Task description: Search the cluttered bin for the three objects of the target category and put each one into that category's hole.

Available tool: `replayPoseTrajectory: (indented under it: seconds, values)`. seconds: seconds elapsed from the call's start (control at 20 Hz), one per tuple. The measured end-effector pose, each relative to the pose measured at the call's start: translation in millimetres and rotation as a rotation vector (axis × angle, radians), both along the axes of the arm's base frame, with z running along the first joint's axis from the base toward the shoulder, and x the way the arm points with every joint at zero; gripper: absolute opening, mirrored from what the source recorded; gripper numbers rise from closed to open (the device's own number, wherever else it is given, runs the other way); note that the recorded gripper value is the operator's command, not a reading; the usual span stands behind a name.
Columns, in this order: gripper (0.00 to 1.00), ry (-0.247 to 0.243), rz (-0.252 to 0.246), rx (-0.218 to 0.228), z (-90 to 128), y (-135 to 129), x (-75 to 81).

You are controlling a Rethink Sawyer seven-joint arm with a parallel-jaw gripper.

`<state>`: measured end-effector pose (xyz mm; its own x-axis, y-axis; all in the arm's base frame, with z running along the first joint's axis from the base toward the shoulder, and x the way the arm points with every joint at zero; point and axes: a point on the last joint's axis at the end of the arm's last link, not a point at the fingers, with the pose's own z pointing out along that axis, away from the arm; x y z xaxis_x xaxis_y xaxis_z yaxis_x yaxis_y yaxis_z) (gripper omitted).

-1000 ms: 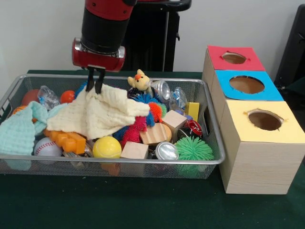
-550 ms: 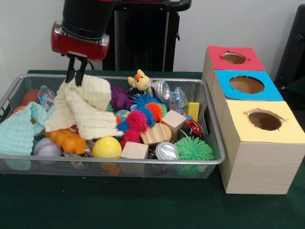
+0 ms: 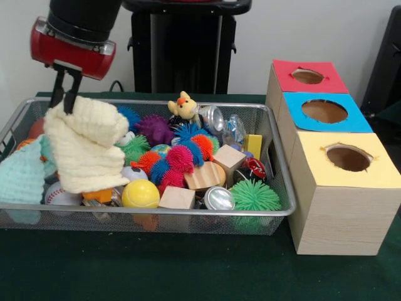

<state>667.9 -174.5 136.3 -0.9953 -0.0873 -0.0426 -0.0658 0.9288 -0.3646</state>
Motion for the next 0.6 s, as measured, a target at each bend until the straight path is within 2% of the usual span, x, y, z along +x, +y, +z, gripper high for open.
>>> replayPoseTrajectory:
  seconds: [0.4, 0.6]
  values:
    - [0.00, -0.046, -0.007, -0.049, 13.8, -37.5, 14.4]
    - [0.00, -0.047, -0.008, -0.068, 12.9, -53.9, 12.8]
